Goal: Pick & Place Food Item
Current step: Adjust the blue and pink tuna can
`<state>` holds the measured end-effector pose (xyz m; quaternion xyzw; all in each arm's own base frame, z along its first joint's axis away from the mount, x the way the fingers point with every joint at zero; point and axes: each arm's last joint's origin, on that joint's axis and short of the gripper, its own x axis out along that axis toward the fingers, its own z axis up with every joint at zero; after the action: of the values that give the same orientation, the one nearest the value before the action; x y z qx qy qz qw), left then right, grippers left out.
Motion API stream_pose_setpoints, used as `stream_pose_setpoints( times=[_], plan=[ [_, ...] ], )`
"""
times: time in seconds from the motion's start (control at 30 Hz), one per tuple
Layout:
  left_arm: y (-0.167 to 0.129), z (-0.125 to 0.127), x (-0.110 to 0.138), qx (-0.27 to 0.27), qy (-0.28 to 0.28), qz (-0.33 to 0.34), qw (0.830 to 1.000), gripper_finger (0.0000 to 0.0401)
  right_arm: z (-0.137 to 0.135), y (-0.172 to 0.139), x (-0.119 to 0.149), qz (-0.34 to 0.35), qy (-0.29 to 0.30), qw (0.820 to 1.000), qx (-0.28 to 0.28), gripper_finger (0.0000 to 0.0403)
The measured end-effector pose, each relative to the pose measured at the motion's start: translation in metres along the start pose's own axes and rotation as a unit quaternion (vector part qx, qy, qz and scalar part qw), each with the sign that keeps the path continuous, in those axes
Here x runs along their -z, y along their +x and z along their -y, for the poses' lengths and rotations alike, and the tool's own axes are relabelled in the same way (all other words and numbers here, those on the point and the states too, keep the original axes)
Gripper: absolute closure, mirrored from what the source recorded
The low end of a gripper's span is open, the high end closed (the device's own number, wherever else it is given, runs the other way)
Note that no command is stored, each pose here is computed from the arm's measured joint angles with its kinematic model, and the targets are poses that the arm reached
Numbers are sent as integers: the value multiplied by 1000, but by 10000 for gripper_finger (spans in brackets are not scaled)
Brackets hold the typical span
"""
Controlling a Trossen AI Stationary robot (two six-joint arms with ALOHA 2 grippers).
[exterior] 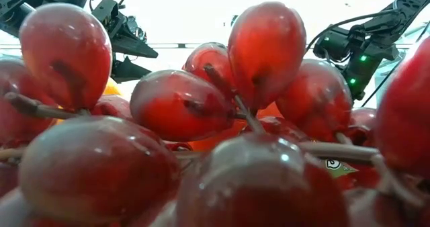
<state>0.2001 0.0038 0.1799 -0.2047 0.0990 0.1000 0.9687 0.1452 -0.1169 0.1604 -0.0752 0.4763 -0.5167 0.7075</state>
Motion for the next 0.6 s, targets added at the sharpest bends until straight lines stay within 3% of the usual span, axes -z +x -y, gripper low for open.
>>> stream_pose_setpoints(
  times=[0.3,0.6],
  plan=[
    [0,0,0,0,0,0,1000,100,0,0,3,-12,40,999,-4,207],
    [0,0,0,0,1,0,1000,100,-7,-5,15,-75,124,980,-139,234]
  ],
)
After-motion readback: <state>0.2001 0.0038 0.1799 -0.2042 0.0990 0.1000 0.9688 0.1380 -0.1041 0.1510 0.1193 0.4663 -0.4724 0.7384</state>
